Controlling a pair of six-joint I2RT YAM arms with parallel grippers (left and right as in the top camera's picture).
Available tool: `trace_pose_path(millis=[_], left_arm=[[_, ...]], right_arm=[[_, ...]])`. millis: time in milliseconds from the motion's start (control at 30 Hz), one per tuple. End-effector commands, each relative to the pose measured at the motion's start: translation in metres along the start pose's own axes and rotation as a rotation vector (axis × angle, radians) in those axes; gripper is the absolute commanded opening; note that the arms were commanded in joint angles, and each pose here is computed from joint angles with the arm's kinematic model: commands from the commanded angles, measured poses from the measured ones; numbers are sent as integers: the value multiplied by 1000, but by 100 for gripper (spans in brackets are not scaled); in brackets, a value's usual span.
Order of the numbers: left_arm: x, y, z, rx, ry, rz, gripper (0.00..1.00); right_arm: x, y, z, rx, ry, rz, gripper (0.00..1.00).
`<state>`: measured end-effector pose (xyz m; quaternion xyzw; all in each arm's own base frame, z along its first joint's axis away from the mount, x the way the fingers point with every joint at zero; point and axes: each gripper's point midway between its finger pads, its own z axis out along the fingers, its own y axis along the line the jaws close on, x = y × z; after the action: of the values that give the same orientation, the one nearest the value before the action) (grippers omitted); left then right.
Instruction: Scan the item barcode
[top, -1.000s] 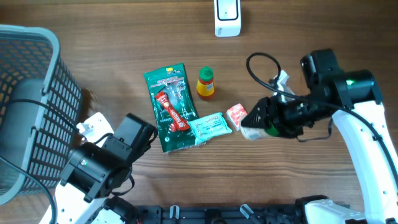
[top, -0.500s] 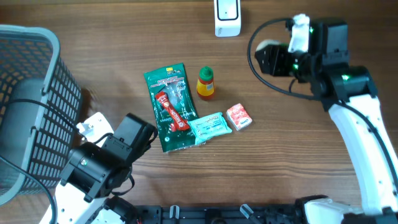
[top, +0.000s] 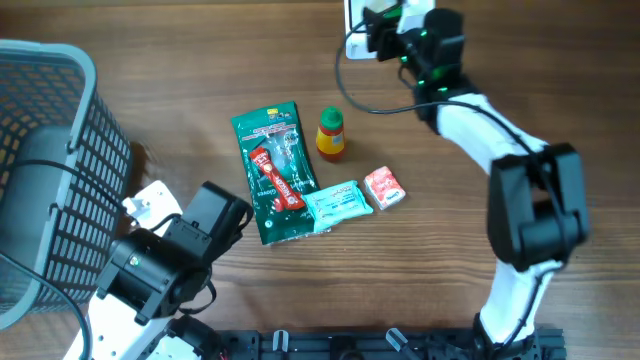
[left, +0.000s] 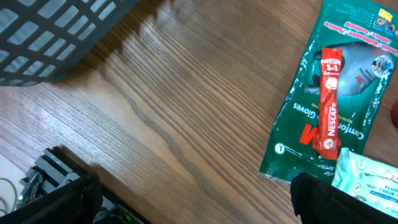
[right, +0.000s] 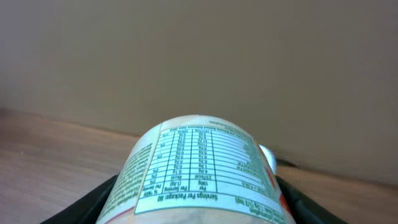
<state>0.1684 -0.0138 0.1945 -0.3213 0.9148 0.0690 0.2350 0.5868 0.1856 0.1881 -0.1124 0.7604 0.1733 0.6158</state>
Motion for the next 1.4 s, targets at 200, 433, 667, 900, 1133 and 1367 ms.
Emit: trace_pose_path(millis=[200,433,667,900,1133,1367], left_arm=[[-2,1,-1,1,-12,-3,100],[-3,1,-1,1,-12,-3,100],[-2,1,-1,1,-12,-3,100],[-2,1,-1,1,-12,-3,100],[-2,1,-1,1,-12,-3,100],[-2,1,-1,1,-12,-3,100]], right_arm=[[-8,-18,65,126,-105,-88,72],[-11,-25,54,145,2,-41,71],[-124,-113,-70,344,62,19,72],[-63,-298,-272,883,376,345,72],[60,-412,-404,1185,471,796,73],[146,-445,-440,1228,622,871,75]])
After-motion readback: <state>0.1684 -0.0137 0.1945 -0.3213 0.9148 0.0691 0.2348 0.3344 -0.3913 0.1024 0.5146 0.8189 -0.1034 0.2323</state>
